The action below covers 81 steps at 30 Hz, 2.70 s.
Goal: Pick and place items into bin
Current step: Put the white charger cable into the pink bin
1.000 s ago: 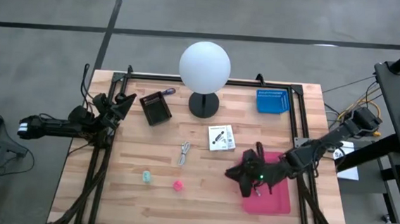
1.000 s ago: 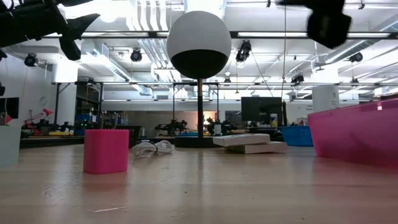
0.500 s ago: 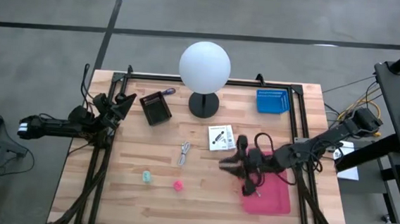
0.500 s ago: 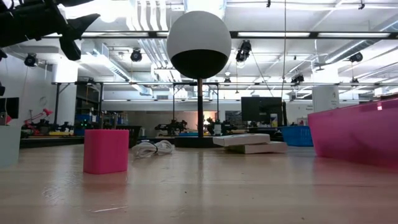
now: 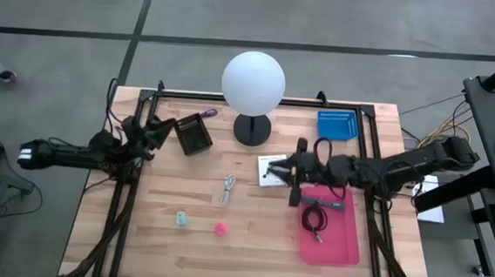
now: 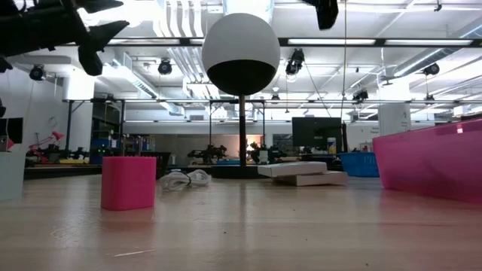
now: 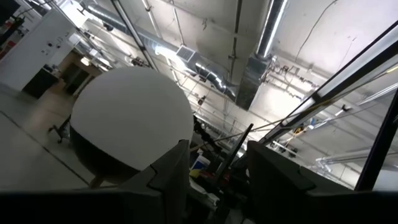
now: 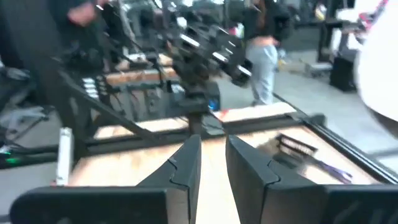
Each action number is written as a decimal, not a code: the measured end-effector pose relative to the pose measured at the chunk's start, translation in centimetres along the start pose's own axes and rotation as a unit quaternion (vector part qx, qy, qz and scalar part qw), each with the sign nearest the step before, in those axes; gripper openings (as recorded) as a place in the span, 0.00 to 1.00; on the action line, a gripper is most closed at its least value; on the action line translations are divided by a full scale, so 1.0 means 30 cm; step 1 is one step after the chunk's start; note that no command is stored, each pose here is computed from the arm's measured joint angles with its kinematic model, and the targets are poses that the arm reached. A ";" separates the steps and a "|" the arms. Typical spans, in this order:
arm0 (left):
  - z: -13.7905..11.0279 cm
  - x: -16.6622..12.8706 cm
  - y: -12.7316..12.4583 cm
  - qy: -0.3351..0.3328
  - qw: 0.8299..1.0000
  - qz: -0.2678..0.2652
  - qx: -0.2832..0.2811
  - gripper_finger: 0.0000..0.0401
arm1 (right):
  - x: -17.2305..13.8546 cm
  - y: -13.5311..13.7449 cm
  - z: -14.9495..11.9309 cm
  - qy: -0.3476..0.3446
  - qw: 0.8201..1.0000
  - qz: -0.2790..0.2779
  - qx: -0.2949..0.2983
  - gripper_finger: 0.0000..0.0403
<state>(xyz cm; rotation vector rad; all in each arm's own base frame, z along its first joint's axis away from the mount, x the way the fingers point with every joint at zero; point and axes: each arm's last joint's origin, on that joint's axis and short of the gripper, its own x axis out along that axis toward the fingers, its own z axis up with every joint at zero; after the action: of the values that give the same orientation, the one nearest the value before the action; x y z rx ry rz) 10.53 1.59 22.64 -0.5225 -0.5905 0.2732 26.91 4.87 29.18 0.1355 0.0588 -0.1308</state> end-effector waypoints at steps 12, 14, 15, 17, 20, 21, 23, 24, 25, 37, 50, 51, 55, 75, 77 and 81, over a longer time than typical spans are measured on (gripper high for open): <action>0.007 0.183 -0.079 0.056 0.998 0.023 0.021 0.36 | -0.133 -0.166 0.015 0.136 0.986 -0.093 -0.040 0.16; -0.002 0.222 -0.090 0.065 0.997 0.028 0.025 0.36 | -0.154 -0.174 0.020 0.144 0.983 -0.096 -0.051 0.16; -0.008 0.240 -0.095 0.071 0.997 0.030 0.026 0.36 | -0.165 -0.178 0.021 0.149 0.982 -0.098 -0.059 0.16; -0.035 0.271 -0.095 0.093 0.995 0.039 0.025 0.36 | -0.183 -0.181 0.022 0.159 0.979 -0.097 -0.077 0.16; -0.055 0.322 -0.106 0.099 0.994 0.045 -0.004 0.36 | -0.203 -0.184 0.022 0.172 0.975 -0.094 -0.103 0.16; -0.066 0.334 -0.105 0.105 0.993 0.049 -0.014 0.36 | -0.208 -0.185 0.021 0.177 0.974 -0.094 -0.107 0.16; -0.098 0.363 -0.103 0.125 0.990 0.054 -0.031 0.36 | -0.218 -0.188 0.020 0.183 0.972 -0.095 -0.109 0.16; -0.114 0.374 -0.101 0.136 0.988 0.056 -0.040 0.36 | -0.221 -0.189 0.017 0.189 0.971 -0.096 -0.111 0.16; -0.127 0.385 -0.101 0.144 0.987 0.058 -0.046 0.36 | -0.223 -0.190 0.015 0.193 0.970 -0.097 -0.112 0.16; -0.184 0.495 -0.147 0.269 0.958 0.080 -0.063 0.36 | -0.245 -0.200 -0.024 0.256 0.956 -0.112 -0.091 0.16; -0.180 0.499 -0.198 0.450 0.855 0.237 -0.100 0.36 | -0.248 -0.209 -0.024 0.253 0.950 -0.152 -0.103 0.16; -0.188 0.500 -0.200 0.454 0.850 0.244 -0.107 0.36 | -0.248 -0.209 -0.024 0.253 0.950 -0.152 -0.104 0.16; -0.245 0.503 -0.198 0.477 0.826 0.275 -0.119 0.36 | -0.248 -0.209 -0.024 0.253 0.950 -0.153 -0.104 0.16; -0.478 0.469 -0.120 0.533 0.725 0.402 -0.169 0.36 | -0.248 -0.209 -0.024 0.253 0.949 -0.153 -0.104 0.16; -0.487 0.467 -0.115 0.533 0.721 0.409 -0.171 0.36 | -0.248 -0.209 -0.024 0.253 0.950 -0.153 -0.104 0.16; -0.498 0.465 -0.109 0.531 0.716 0.417 -0.175 0.36 | -0.248 -0.209 -0.024 0.254 0.949 -0.152 -0.107 0.16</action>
<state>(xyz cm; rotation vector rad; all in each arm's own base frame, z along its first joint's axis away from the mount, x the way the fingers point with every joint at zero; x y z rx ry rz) 30.86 -1.54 20.23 -1.1804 0.8065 0.6475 18.68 -0.25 28.14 -0.0609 0.6090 -0.3949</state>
